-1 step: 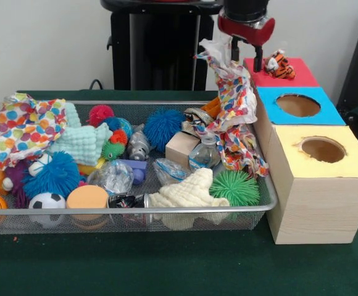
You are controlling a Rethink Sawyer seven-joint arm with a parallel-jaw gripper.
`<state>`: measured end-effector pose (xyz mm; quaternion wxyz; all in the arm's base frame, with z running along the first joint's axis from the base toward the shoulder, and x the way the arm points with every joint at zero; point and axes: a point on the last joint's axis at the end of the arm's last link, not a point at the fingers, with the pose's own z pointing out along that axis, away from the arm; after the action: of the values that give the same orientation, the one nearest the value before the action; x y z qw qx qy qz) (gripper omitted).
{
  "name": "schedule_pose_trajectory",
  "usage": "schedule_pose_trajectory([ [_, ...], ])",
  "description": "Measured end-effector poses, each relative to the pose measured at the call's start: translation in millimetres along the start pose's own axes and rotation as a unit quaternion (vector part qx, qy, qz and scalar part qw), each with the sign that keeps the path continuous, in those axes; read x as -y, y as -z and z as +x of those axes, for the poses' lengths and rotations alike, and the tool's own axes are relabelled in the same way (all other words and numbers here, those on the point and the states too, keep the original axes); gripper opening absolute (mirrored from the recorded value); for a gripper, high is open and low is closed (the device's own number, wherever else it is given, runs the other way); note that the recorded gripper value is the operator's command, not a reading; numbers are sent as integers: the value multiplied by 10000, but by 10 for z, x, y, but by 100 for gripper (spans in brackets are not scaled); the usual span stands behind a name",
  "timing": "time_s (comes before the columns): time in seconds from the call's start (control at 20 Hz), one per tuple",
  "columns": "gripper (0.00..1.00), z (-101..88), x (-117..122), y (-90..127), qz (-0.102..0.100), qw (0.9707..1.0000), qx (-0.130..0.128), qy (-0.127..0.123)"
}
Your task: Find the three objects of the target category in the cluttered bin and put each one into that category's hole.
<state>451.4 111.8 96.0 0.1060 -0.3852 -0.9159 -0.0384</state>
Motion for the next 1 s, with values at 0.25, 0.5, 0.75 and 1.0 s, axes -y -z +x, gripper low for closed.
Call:
schedule_pose_trajectory([
  [0.25, 100, -151, 79, -1, -444, 9980, 128, -435],
  [0.5, 100, -196, 65, -77, -701, 9957, 330, -506],
  [0.75, 100, -82, -15, -135, -818, 9950, 419, -394],
  [1.0, 100, 36, -107, -21, -890, 9942, 330, -504],
])
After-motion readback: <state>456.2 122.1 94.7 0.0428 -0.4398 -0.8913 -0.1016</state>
